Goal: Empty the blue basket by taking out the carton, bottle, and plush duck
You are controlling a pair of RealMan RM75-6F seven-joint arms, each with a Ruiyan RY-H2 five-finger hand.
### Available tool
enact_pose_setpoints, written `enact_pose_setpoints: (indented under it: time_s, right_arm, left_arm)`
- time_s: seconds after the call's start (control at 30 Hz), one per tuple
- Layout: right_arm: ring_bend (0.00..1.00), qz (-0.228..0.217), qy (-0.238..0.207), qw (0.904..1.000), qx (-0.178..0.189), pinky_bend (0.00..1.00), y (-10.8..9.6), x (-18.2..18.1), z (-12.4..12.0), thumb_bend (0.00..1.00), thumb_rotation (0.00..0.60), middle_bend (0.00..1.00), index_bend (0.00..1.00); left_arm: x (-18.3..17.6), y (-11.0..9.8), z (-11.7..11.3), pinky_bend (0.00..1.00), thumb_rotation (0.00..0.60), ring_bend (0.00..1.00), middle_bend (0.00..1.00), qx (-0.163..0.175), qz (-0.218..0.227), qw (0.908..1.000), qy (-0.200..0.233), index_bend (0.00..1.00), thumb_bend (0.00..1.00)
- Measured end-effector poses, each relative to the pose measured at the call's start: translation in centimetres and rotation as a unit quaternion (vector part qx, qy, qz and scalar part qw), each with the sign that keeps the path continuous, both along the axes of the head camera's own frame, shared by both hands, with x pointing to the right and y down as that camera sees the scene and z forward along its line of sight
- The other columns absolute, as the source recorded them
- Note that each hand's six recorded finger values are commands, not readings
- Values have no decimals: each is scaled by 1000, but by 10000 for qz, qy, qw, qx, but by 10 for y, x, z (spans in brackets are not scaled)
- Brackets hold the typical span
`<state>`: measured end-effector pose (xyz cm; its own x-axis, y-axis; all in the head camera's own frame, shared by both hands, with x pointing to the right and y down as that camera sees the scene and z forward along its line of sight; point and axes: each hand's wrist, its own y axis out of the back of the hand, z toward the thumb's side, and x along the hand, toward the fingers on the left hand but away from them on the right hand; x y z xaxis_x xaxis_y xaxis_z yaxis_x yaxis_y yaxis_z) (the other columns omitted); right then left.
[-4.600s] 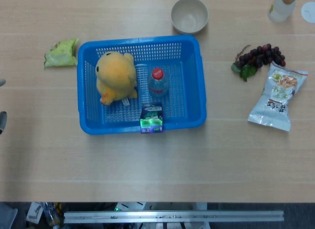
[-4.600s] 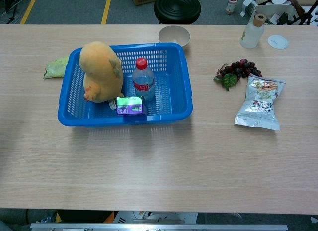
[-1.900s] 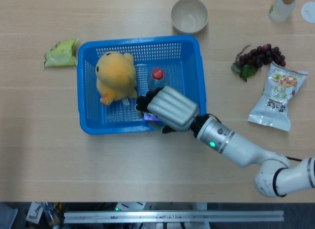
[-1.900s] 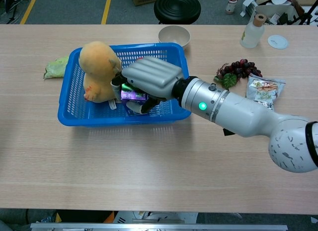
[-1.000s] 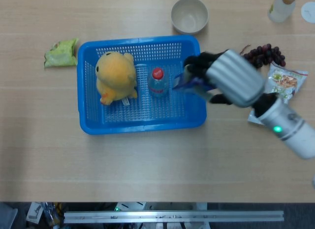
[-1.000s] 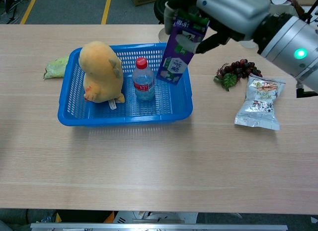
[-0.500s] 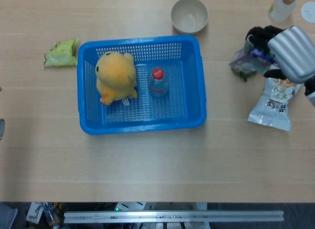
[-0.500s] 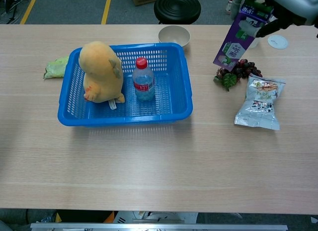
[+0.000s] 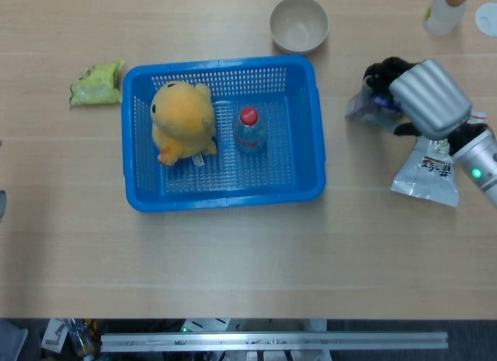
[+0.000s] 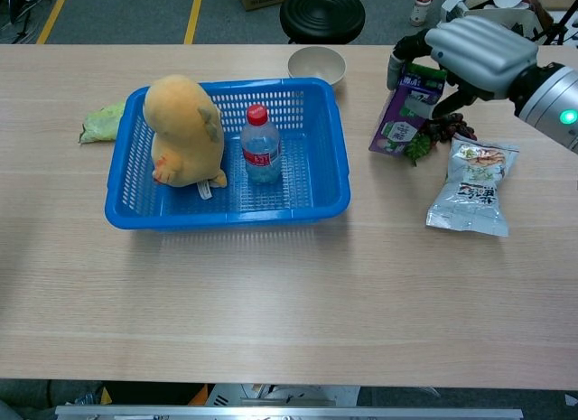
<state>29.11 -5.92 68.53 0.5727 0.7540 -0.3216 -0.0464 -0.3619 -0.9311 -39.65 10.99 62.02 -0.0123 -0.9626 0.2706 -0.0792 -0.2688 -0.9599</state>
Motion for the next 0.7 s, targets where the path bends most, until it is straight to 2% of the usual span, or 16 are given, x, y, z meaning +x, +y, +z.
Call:
enact_pose_setpoints:
  time_s: [0.07,0.17,0.4,0.7]
  right_arm:
    - [151,-47,-7,10000,-45,436,6,-2,3,35,600,199,94]
    - [122,-47,-73,9999,-60,415,11,-2,-1,0,600,156,7]
    - [120,-47,-252,9997,-55,415,15,0,-23,0,600,155,0]
    - [128,-9,-732,9968,-336,438,17,-17,-42,0,600,182,40]
  left_arm:
    - [0,-1,1,283,600,232,271,-9,1,10000,0,190,373]
    - [0,-2,0,283,600,232,271,4,26,10000,1,190,373]
    - [3,-3,1,283,600,232,271,-9,60,10000,13,190,372]
    - [2,-2,-2,283,600,232,271,22,39,10000,14,190,373]
